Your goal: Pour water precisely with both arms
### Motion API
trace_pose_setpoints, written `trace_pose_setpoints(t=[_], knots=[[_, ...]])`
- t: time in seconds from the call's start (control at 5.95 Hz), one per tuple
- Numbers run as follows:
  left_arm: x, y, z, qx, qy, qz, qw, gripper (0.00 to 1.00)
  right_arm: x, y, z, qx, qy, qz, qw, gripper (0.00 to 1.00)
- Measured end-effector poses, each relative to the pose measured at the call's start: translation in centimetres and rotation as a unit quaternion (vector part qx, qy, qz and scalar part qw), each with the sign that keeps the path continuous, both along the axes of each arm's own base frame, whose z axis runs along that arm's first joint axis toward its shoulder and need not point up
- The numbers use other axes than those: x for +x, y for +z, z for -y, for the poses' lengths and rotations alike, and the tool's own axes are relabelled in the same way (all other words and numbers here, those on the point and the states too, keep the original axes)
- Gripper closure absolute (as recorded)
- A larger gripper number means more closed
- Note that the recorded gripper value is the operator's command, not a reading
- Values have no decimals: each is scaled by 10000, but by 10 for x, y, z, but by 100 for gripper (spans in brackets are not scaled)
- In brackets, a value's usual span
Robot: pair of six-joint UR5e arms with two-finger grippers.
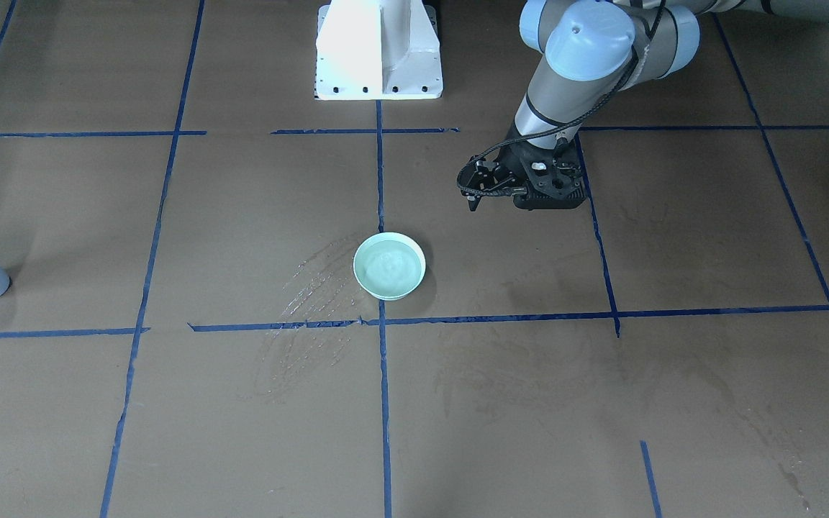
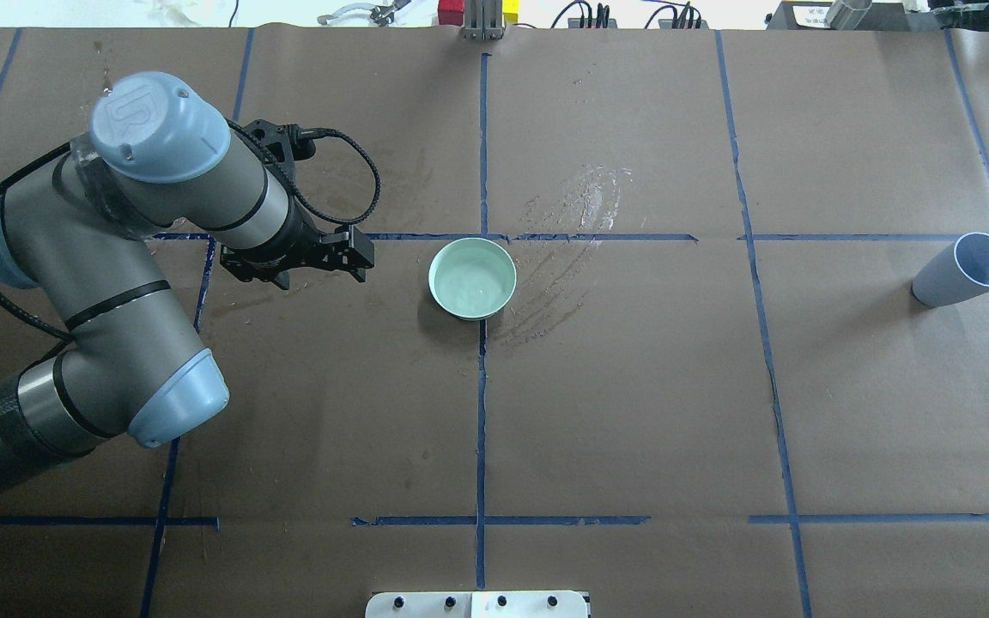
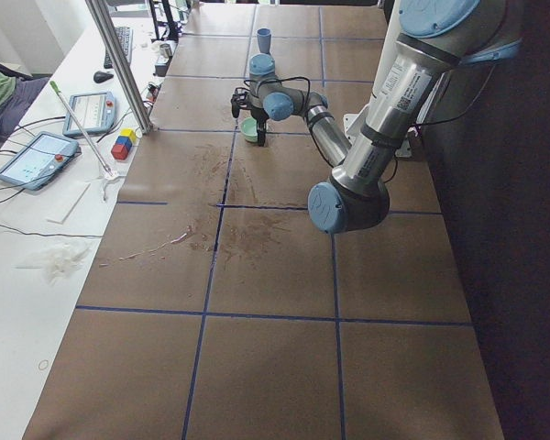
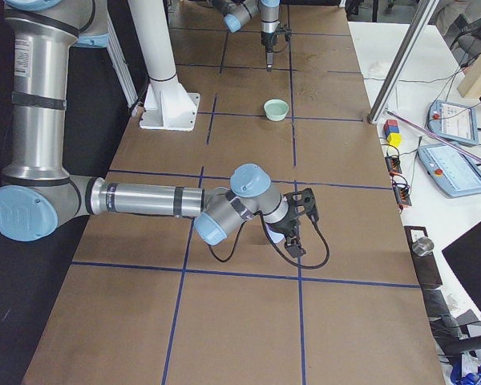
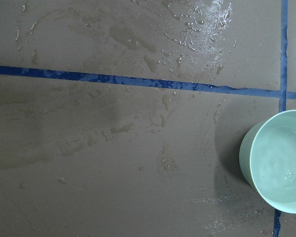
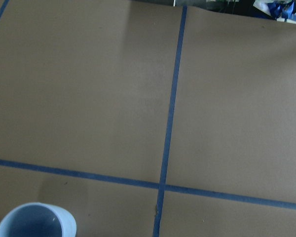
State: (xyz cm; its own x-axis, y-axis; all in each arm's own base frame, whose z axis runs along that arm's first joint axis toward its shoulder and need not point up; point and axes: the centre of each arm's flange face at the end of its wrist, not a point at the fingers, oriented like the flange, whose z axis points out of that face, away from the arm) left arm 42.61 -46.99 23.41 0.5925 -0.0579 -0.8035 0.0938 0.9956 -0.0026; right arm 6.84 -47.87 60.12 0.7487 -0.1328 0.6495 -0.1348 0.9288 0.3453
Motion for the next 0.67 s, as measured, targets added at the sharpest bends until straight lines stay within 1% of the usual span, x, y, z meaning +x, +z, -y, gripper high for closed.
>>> trace_pose_setpoints(t=[0.17, 0.34, 0.5, 0.67], knots=[[6, -4, 0, 6, 25, -6, 10000, 0, 6, -8, 5, -377, -388, -56, 9985, 0], [18, -8, 1, -49, 16, 4, 10000, 0, 10, -23, 17, -724, -832, -132, 9938, 0], [34, -11, 1, -107, -50, 49, 9999, 0, 14, -39, 29, -1000, -1211, -163, 9875, 0], [49, -16, 3, -145, -153, 58, 9998, 0, 16, -45, 33, -1174, -1383, -152, 9833, 0]])
